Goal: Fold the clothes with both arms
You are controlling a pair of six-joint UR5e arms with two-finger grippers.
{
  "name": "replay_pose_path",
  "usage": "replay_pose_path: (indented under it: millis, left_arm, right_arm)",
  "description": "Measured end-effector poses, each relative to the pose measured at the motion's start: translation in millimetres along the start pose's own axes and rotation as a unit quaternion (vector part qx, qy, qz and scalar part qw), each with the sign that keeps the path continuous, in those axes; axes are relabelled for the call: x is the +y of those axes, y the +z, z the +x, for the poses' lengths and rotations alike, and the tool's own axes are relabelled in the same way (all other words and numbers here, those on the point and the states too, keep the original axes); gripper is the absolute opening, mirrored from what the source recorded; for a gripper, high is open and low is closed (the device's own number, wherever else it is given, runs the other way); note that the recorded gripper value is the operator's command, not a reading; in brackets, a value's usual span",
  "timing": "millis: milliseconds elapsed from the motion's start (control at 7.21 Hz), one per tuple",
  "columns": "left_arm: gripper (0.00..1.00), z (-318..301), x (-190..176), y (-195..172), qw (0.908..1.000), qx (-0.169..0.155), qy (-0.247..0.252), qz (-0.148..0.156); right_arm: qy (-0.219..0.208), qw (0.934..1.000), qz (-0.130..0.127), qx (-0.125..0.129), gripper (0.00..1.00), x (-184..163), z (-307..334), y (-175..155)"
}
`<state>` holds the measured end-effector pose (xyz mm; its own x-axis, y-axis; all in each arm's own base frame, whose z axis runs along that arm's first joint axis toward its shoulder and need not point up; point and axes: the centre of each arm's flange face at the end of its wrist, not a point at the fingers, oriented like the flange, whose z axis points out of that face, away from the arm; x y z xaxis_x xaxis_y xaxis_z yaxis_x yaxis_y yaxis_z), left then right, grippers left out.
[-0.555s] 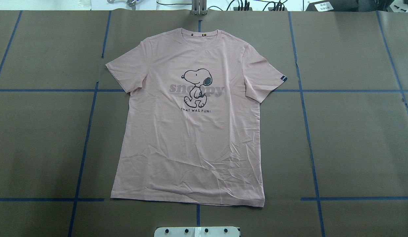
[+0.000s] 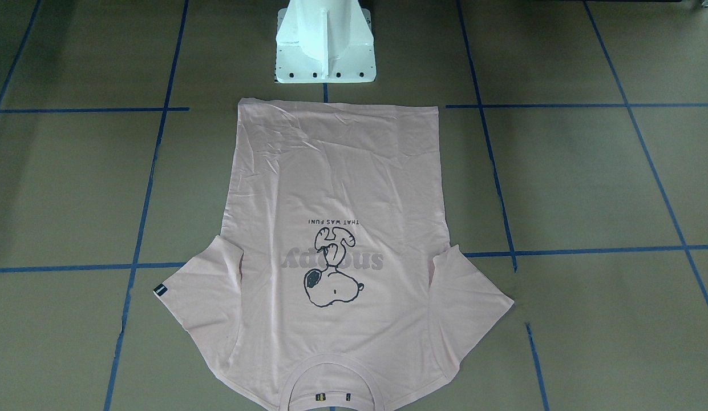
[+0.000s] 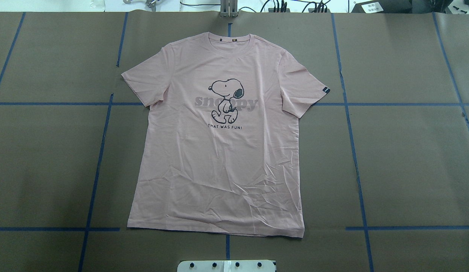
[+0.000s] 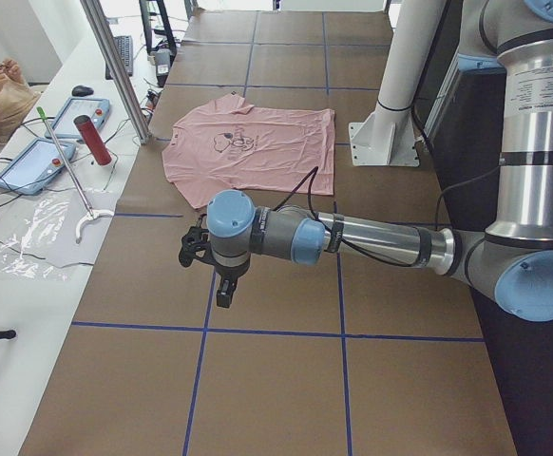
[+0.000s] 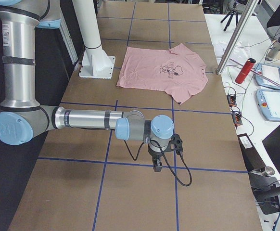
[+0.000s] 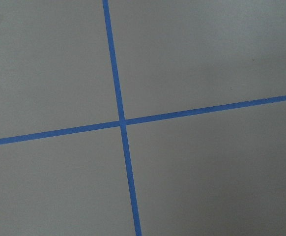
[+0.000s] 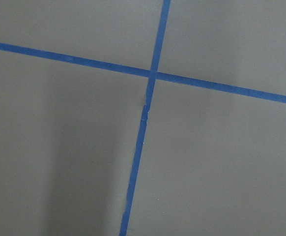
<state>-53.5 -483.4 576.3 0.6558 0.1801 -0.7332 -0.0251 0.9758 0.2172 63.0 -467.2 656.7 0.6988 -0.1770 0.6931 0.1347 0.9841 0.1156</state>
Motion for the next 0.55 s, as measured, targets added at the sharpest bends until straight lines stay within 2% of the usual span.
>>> replay_pose_path:
  millis: [555]
  left_arm:
    - [1.0, -0.3, -1.9, 4.5, 1.0, -0.002, -0.001, -0.005]
  right_arm:
    - [-0.009, 0.9994, 0.026, -0.021, 1.0, -13.3, -16.4, -2.6]
